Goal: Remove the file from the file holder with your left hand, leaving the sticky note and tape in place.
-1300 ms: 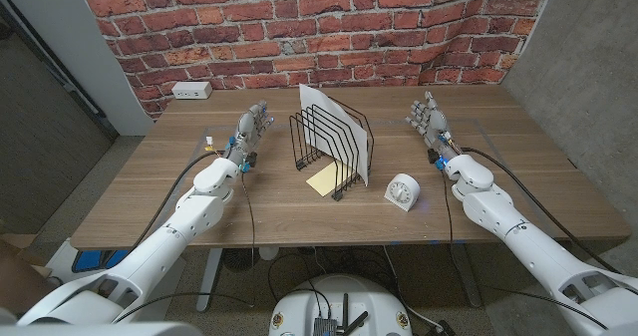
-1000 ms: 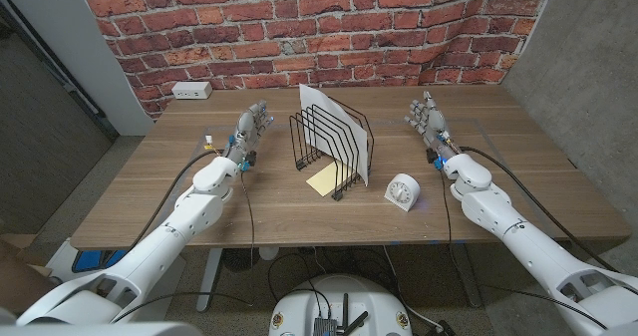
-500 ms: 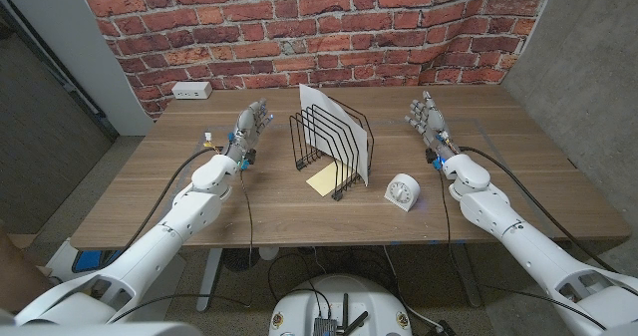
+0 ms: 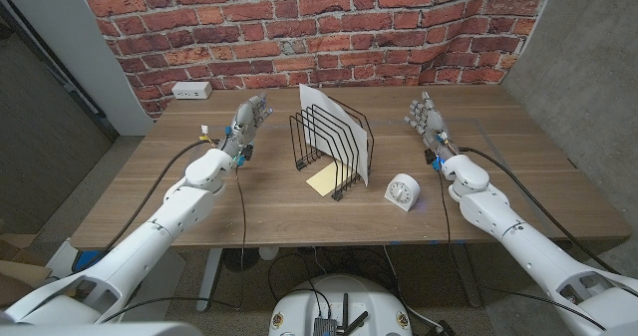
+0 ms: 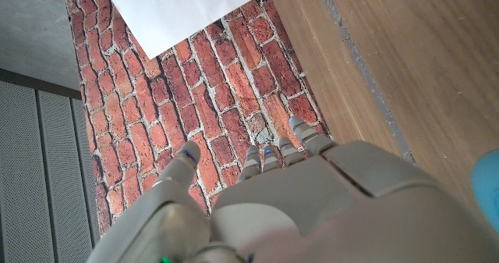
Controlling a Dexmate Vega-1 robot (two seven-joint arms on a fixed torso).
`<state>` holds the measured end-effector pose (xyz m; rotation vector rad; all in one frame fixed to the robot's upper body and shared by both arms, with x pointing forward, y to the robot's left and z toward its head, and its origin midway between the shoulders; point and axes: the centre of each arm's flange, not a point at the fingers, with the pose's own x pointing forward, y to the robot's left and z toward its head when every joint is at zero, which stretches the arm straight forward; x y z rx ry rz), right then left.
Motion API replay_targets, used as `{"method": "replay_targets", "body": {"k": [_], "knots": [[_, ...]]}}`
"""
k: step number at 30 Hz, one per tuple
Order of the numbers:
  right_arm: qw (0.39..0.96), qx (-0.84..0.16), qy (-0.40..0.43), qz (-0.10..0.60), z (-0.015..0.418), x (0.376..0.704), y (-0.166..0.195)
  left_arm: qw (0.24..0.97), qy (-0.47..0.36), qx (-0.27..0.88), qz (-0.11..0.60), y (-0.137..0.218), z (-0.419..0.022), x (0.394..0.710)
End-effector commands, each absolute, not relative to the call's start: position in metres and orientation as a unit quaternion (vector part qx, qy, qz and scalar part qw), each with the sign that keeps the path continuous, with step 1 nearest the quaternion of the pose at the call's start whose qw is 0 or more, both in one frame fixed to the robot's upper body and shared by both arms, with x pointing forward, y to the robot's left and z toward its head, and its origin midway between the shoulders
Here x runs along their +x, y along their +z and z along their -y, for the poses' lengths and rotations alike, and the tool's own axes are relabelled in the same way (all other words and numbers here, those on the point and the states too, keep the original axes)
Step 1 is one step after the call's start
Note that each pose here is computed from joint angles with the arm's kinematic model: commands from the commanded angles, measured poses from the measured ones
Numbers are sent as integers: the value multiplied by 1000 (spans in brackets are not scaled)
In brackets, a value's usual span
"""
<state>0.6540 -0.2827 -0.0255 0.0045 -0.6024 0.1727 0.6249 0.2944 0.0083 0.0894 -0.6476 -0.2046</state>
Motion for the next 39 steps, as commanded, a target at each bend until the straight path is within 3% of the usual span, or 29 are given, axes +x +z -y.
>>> {"method": "replay_targets", "body": {"k": [1,13,39], "knots": [[951,4,88,297,280,659,-24,932,-99,97,336,34,-297,605],[951,9,81,298,283,661,-25,905,-104,188,367,76,-291,584],[954,1,80,290,292,655,-29,856,-125,316,389,124,-286,531]]}}
